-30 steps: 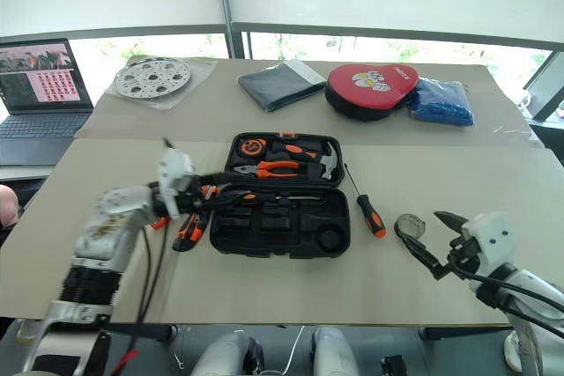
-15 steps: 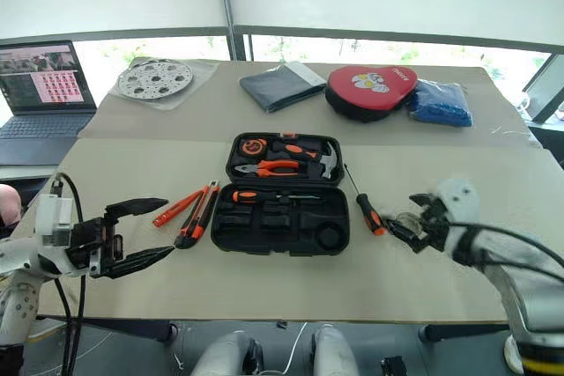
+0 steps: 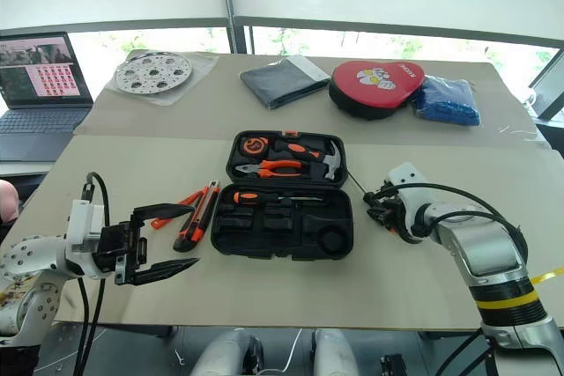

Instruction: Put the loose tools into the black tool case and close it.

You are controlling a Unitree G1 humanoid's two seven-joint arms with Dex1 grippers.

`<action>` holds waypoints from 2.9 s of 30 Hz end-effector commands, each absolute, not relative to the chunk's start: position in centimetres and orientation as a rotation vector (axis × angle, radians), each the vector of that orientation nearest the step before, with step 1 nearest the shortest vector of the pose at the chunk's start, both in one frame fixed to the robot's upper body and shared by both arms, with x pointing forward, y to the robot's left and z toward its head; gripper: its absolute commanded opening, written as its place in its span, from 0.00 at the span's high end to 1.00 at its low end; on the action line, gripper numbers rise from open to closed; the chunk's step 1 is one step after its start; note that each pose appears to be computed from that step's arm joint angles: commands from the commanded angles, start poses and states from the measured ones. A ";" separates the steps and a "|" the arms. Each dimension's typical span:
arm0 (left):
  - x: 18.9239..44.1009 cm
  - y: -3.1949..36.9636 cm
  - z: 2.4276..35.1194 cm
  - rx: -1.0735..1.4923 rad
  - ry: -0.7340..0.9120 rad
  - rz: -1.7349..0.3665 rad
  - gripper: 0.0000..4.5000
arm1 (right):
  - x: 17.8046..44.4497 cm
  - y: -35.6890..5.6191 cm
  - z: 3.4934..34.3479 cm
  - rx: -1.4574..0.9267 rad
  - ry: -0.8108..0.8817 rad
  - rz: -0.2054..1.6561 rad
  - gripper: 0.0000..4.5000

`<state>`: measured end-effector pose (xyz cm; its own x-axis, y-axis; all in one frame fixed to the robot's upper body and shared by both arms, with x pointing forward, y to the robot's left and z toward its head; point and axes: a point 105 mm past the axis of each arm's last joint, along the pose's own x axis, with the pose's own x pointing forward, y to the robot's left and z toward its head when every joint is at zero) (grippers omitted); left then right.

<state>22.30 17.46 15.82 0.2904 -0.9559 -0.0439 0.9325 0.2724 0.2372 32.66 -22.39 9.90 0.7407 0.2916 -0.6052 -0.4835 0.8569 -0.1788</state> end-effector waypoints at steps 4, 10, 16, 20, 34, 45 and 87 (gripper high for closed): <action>22.5 16.9 18.1 0.185 -0.217 -1.236 0.00 | 34.5 -24.7 15.9 -0.343 0.349 0.269 0.76; 22.5 17.5 18.2 0.166 -0.208 -1.171 0.00 | 34.3 -16.8 21.3 -0.480 0.079 0.746 0.76; 21.9 20.4 14.9 0.281 -0.070 -1.072 0.00 | 32.6 -9.9 19.3 -0.696 0.130 1.225 0.76; 21.3 21.1 14.2 0.300 -0.029 -1.037 0.00 | 33.0 -9.4 16.9 -0.828 0.236 1.281 0.76; 20.8 19.8 14.5 0.275 -0.038 -1.043 0.00 | 33.5 -10.4 12.4 -0.967 0.416 1.285 0.76; 21.7 19.9 15.0 0.287 -0.048 -1.033 0.00 | 33.4 -9.2 14.6 -0.924 0.297 1.367 0.18; 19.3 33.1 11.7 0.190 0.261 -0.354 0.00 | 31.8 -12.9 14.8 -0.297 0.055 1.195 0.66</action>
<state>19.87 29.75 12.27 0.8497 -0.4811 -0.2156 0.5116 0.8513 0.1167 32.13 -10.69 13.82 0.3073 0.9262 -0.2187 -0.9440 0.2677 -0.1927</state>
